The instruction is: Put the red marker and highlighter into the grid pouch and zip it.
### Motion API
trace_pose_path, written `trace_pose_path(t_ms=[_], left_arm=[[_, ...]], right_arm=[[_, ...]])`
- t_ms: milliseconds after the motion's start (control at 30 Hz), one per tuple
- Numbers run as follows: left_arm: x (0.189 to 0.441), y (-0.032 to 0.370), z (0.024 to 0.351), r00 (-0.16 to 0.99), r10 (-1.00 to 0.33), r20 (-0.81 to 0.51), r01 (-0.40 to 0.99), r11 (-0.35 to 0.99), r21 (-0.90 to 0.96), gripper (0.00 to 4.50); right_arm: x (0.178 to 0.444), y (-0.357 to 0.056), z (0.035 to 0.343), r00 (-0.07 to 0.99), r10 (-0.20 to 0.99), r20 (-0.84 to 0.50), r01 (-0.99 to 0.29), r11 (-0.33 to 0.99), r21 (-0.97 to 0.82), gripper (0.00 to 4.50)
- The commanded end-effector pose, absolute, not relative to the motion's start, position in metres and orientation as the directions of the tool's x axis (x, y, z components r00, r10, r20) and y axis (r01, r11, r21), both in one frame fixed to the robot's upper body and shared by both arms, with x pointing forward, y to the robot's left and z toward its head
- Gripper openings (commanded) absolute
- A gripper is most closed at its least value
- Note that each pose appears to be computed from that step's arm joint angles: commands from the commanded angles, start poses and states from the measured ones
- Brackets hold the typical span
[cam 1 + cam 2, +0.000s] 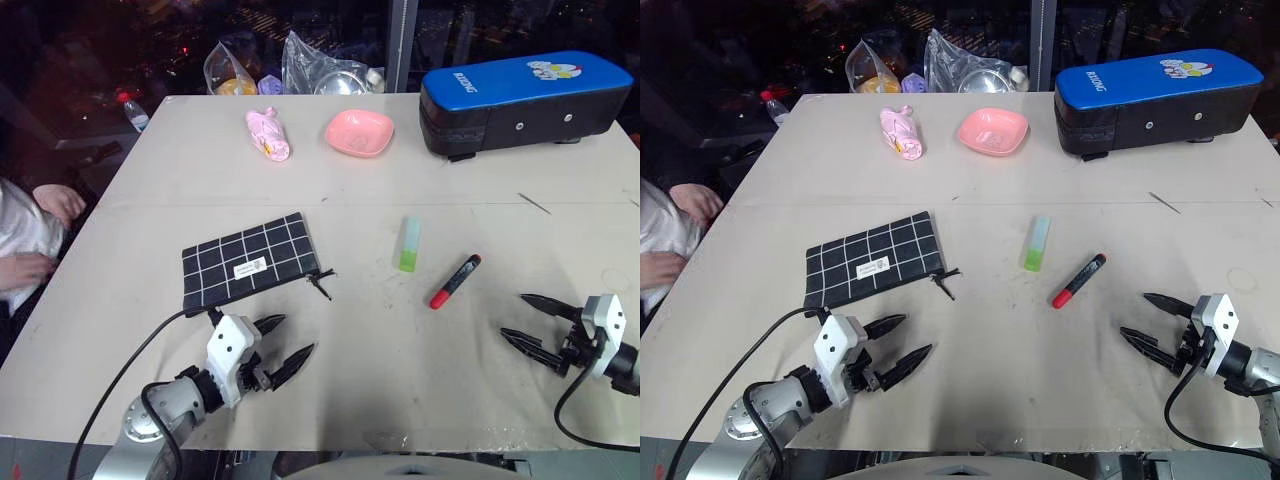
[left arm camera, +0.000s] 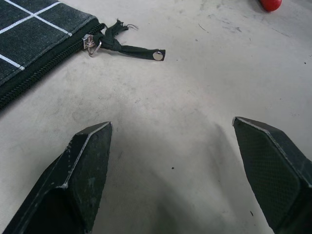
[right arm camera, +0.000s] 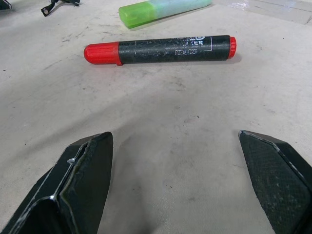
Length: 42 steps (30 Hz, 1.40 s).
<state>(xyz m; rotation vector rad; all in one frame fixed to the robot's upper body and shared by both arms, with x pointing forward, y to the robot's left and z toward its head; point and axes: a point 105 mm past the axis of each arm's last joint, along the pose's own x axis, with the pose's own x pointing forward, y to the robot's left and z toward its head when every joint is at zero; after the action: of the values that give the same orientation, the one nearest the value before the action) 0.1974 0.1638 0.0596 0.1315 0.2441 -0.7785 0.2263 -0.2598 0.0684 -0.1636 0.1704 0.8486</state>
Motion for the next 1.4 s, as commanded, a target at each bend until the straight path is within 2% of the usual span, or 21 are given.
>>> trace_pose_path(t_ms=[33,367,567,767,1067,1167,1400], left_arm=[[0.194,0.162,0.07,0.687,-0.687,-0.236,0.717,0.695,0.065,4.0],[0.186,0.173,0.068,0.689,-0.688,-0.229,0.714,0.699,0.048,4.0],[0.188,0.19,0.073,0.702,-0.68,-0.212,0.707,0.702,0.085,4.0],[0.203,0.251,0.083,0.794,-0.565,-0.225,0.607,0.753,0.253,4.0],[0.206,0.342,0.096,0.865,-0.418,-0.278,0.501,0.749,0.434,4.0],[0.209,0.359,0.096,0.875,-0.377,-0.303,0.484,0.703,0.522,4.0],[0.219,0.357,0.102,0.836,-0.424,-0.349,0.521,0.412,0.748,4.0]], right_arm=[[0.227,-0.265,0.077,0.65,0.732,-0.204,-0.758,0.642,-0.113,4.14],[0.226,-0.264,0.079,0.627,0.751,-0.207,-0.778,0.619,-0.108,4.14],[0.225,-0.245,0.088,0.576,0.803,-0.155,-0.818,0.566,-0.105,4.14],[0.218,-0.191,0.117,0.449,0.892,0.045,-0.887,0.452,-0.094,4.14],[0.204,-0.149,0.136,0.304,0.946,0.111,-0.945,0.315,-0.091,4.14],[0.204,-0.143,0.137,0.296,0.948,0.114,-0.948,0.306,-0.092,4.14],[0.203,-0.141,0.132,0.296,0.95,0.1,-0.949,0.305,-0.082,4.14]])
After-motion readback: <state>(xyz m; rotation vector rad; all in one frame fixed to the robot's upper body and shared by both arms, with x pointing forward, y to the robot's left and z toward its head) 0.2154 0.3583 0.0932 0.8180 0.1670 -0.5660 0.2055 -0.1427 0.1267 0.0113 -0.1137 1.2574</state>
